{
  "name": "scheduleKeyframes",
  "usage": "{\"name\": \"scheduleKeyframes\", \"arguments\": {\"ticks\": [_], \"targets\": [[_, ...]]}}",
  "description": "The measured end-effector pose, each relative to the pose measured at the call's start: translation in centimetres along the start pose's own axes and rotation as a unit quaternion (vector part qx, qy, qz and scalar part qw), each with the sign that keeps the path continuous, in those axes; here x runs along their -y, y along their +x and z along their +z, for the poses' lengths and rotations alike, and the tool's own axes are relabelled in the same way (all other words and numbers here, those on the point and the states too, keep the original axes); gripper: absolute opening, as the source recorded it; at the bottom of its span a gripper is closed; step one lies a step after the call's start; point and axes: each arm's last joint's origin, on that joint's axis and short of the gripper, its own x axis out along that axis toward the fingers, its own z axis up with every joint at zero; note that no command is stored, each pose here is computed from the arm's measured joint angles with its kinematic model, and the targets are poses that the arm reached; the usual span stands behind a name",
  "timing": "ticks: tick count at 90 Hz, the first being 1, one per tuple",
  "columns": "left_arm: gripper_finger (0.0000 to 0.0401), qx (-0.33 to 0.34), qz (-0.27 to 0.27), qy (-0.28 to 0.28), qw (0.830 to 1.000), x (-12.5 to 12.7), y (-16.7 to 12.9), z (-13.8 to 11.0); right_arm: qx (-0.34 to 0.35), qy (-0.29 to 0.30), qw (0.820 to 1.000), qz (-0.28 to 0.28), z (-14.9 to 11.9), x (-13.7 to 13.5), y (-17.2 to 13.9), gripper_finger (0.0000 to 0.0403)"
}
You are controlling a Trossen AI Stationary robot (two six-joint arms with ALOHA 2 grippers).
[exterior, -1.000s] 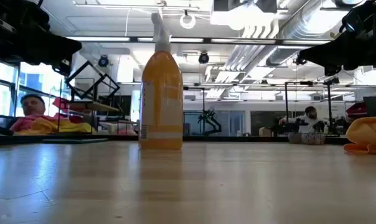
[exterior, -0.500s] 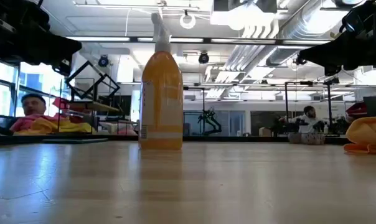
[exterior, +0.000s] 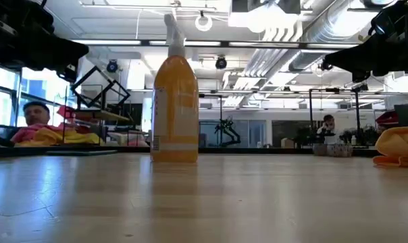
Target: Apply microfiber cloth
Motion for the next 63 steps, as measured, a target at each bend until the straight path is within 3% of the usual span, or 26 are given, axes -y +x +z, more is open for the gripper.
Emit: {"name": "scheduleKeyframes", "arguments": {"ticks": [63], "targets": [[0.0, 0.0, 0.0, 0.0, 1.0, 0.0, 0.0, 0.0, 0.005, -0.022, 1.0, -0.014, 0.12, 0.09, 0.0, 0.0]]}}
